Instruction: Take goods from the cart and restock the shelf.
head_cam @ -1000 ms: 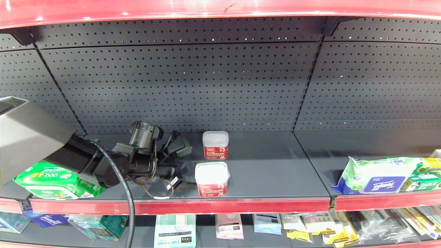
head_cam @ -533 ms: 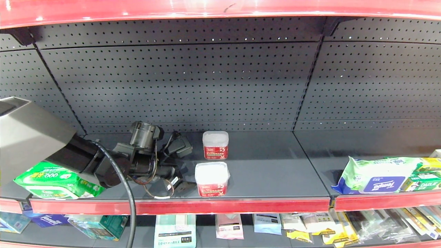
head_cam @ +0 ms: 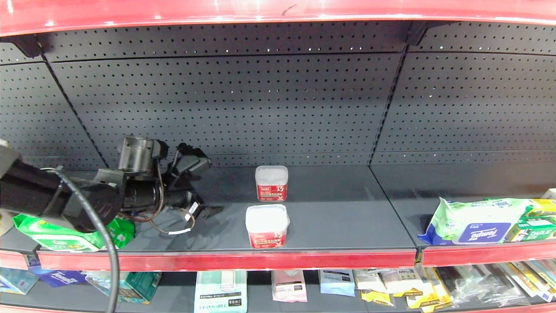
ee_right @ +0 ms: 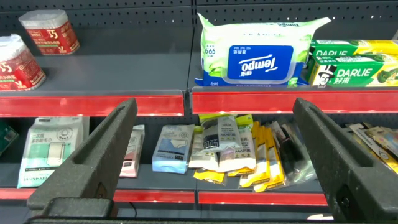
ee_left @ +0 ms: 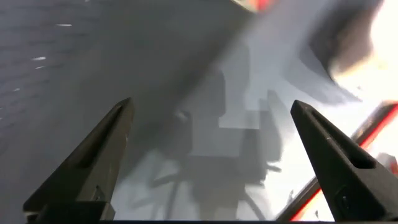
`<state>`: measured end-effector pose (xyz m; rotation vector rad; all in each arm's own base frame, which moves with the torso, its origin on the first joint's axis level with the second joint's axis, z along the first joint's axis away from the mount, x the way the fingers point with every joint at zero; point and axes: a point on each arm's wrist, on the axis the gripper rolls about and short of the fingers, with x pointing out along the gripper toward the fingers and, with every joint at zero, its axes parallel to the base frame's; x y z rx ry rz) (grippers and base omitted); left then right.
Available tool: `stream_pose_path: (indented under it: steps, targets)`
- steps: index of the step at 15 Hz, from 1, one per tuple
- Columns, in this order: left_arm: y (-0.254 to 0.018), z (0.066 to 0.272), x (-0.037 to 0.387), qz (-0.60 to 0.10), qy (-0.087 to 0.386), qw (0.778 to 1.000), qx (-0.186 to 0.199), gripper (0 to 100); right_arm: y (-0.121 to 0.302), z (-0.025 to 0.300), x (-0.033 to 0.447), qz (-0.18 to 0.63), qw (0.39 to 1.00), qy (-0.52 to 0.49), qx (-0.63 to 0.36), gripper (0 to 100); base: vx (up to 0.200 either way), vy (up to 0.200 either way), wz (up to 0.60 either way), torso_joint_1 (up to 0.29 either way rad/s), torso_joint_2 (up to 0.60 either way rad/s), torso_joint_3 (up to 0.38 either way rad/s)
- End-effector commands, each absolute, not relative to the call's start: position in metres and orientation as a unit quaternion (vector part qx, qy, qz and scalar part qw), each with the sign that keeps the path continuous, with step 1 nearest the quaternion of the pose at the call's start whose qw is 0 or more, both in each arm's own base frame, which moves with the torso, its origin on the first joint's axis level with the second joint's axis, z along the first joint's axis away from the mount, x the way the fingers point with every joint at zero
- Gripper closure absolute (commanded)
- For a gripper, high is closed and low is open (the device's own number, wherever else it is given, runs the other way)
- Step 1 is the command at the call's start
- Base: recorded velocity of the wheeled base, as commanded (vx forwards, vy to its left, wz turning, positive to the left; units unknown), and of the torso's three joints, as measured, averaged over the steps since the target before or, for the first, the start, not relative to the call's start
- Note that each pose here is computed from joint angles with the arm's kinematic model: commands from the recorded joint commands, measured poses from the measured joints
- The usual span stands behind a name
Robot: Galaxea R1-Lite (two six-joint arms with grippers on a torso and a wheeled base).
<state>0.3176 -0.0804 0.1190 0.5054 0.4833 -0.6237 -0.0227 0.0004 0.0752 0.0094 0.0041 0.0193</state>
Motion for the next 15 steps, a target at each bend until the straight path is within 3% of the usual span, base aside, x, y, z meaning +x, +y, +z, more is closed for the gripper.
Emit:
stream_pose_path:
  steps: [1, 4, 6, 9, 11, 12, 15]
  targets:
    - [-0.060, 0.166, 0.271, -0.226, 0.188, 0.931, 0.218, 0, 0.000, 0.075, -0.023, 0.010, 1.000, 0.002, 0.005, 0, 0.000, 0.000, 0.00, 0.000, 0.00, 0.000]
    - [-0.047, 0.162, 0.217, -0.209, 0.197, 0.934, 0.210, 0, 0.000, 0.075, -0.023, 0.010, 1.000, 0.002, 0.005, 0, 0.000, 0.000, 0.00, 0.000, 0.00, 0.000]
    - [-0.037, 0.170, 0.188, -0.190, 0.176, 0.947, 0.188, 0, 0.000, 0.075, -0.023, 0.010, 1.000, 0.002, 0.005, 0, 0.000, 0.000, 0.00, 0.000, 0.00, 0.000]
    - [-0.017, 0.196, 0.138, -0.111, 0.098, 0.976, 0.162, 0, 0.000, 0.075, -0.023, 0.010, 1.000, 0.002, 0.005, 0, 0.000, 0.000, 0.00, 0.000, 0.00, 0.000]
    - [-0.014, 0.212, 0.114, -0.102, 0.043, 0.991, 0.079, 0, 0.000, 0.075, -0.023, 0.010, 1.000, 0.002, 0.005, 0, 0.000, 0.000, 0.00, 0.000, 0.00, 0.000]
    - [-0.013, 0.220, 0.106, -0.093, 0.021, 0.994, 0.060, 0, 0.000, 0.075, -0.023, 0.010, 1.000, 0.002, 0.005, 0, 0.000, 0.000, 0.00, 0.000, 0.00, 0.000]
    - [-0.009, 0.226, 0.075, -0.074, -0.036, 0.995, 0.056, 0, 0.000, 0.075, -0.023, 0.010, 1.000, 0.002, 0.005, 0, 0.000, 0.000, 0.00, 0.000, 0.00, 0.000]
